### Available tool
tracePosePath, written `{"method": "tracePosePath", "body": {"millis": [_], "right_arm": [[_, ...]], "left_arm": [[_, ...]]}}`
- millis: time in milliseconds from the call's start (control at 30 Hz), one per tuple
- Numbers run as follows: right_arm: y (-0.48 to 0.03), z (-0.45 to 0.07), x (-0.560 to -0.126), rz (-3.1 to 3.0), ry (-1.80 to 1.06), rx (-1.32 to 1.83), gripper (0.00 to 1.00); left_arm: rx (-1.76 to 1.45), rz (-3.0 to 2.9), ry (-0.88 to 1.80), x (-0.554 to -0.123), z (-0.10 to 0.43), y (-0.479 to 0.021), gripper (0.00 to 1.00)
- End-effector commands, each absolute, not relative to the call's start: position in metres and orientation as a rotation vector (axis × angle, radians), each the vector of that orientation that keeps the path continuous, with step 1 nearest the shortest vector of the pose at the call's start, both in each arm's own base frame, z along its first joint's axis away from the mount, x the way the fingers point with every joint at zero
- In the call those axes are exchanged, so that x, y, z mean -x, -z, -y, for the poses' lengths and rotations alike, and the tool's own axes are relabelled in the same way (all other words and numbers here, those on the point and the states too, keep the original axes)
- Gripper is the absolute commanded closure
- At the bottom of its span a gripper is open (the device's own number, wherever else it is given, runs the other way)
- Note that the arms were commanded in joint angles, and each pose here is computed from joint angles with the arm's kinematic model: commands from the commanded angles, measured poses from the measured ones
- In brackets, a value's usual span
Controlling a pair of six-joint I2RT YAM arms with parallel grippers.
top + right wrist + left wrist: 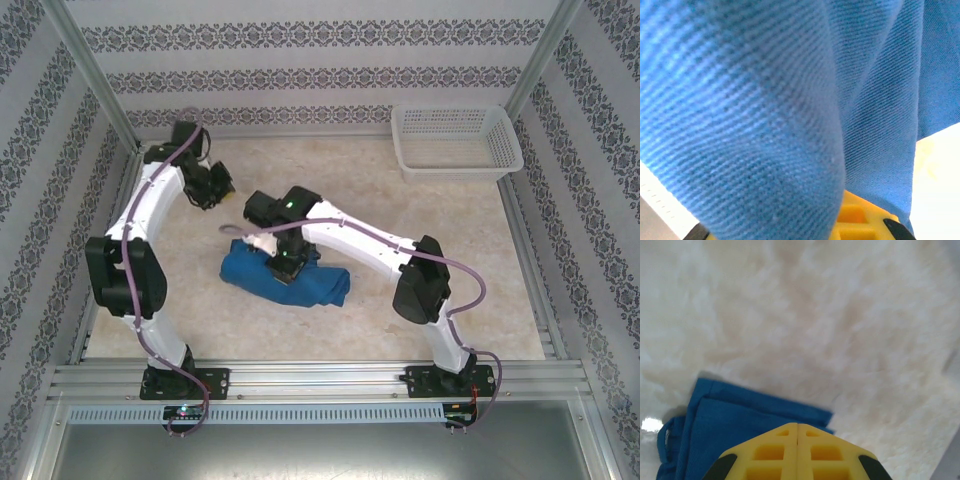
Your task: Roll up the long pants
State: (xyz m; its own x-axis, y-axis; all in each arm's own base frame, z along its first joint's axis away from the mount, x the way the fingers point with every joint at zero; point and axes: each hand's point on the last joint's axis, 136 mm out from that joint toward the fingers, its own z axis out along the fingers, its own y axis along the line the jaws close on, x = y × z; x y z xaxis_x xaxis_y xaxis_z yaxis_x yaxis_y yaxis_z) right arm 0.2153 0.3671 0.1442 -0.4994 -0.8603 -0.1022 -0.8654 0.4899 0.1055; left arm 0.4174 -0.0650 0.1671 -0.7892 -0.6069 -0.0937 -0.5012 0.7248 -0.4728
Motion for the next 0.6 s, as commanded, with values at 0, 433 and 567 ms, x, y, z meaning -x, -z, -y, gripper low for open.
{"method": "tracePosePath", "body": {"millis": [0,433,567], "right_arm": [[-0.15,-0.349,-0.215,-2.539,0.072,1.673,1.0],[-0.154,-0.384,-0.173,-2.313,-0.112,2.019,1.0],[-0.16,-0.404,-0.158,-2.236,-0.293,2.105,1.0]], "left_arm": [[0.85,-2.709,0.704,-0.408,0.074,-0.159,1.0],[0.756,-2.789,0.804,-0.396,0.095,-0.151,1.0],[0.73,-2.812,0.86,-0.394,0.108,-0.149,1.0]]}}
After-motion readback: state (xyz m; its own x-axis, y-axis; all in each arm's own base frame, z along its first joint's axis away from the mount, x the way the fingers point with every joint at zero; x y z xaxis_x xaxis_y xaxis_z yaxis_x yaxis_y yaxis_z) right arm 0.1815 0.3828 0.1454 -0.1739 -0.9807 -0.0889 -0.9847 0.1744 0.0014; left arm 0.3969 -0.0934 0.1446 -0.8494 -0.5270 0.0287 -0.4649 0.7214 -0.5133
